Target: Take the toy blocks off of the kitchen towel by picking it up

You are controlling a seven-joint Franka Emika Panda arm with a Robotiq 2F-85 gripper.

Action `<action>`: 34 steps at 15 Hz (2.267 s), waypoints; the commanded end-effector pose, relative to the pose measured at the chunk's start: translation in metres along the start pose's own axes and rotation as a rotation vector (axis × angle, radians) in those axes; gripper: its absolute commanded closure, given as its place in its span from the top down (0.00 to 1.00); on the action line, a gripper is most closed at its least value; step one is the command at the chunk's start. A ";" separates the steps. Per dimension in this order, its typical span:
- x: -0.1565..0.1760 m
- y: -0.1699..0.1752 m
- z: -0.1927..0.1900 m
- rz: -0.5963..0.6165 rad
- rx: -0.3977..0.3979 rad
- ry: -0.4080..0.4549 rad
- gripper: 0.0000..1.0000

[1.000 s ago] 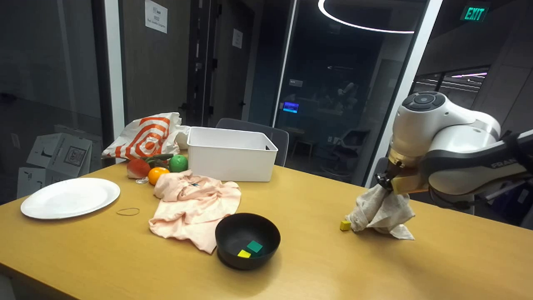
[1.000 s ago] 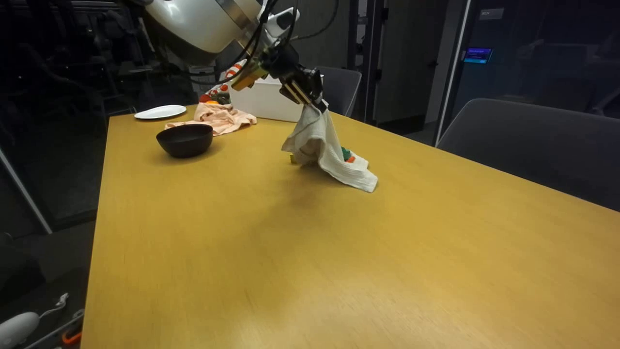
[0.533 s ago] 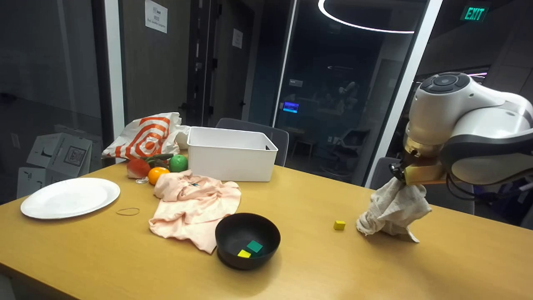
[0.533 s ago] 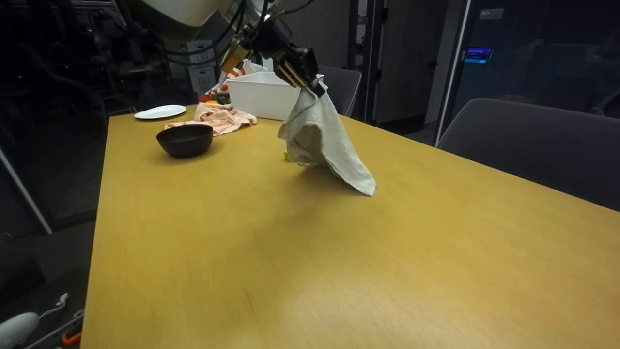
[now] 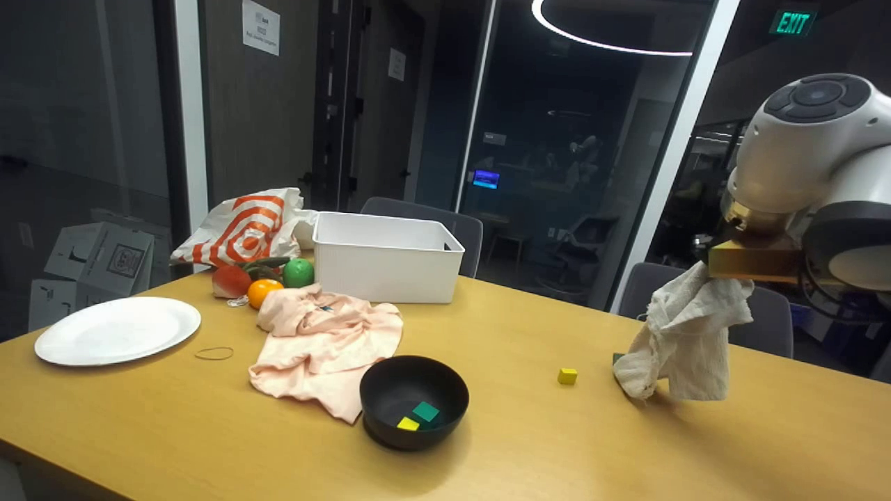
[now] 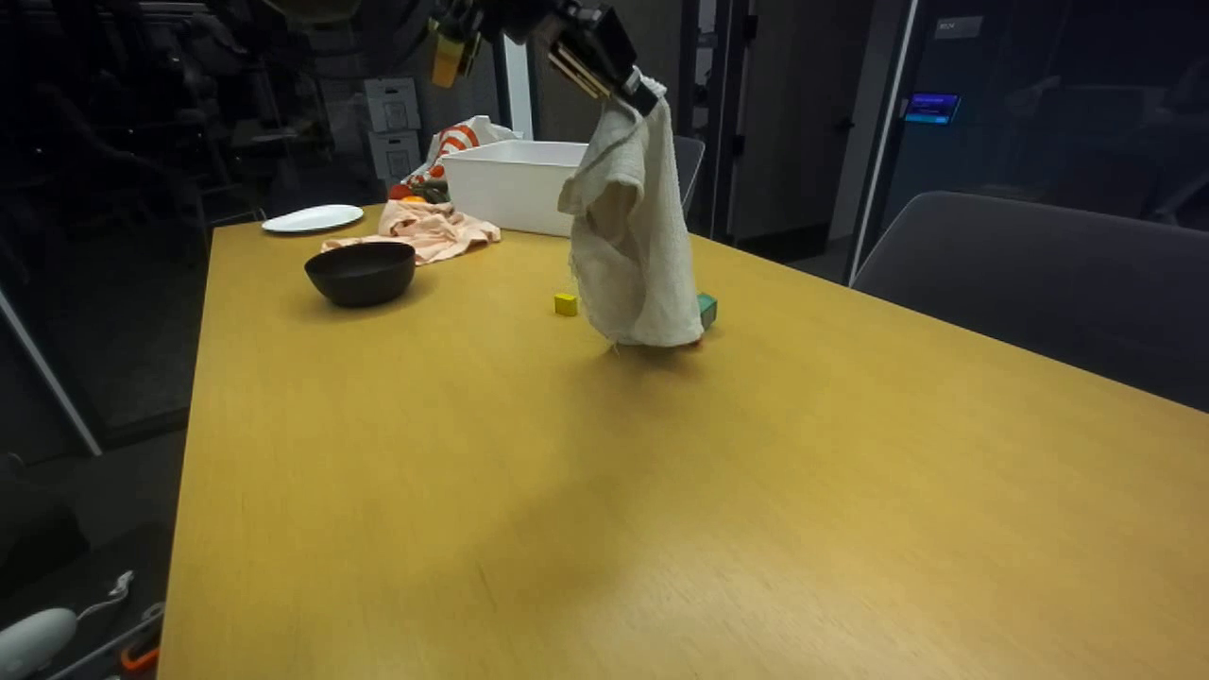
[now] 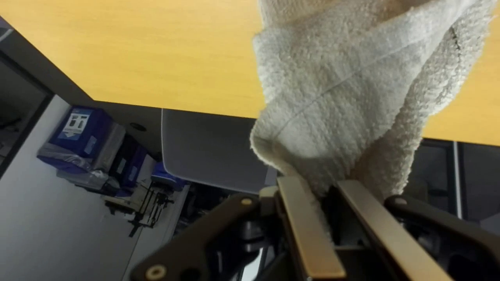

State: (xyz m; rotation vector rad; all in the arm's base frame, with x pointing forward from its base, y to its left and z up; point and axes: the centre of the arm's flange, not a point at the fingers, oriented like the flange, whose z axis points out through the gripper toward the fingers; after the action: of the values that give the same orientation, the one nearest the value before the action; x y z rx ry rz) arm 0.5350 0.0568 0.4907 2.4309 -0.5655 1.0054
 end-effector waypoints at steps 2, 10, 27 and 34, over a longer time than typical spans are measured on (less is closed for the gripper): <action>0.010 0.033 -0.036 0.122 -0.021 0.135 0.19; 0.018 0.053 -0.047 0.185 -0.026 0.100 0.18; -0.075 0.035 0.086 0.046 -0.140 -0.562 0.19; -0.126 -0.026 0.152 -0.061 -0.040 -0.542 0.17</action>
State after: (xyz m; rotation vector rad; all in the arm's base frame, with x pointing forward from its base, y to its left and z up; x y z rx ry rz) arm 0.5268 0.0126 0.3225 2.6194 -0.7002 0.2796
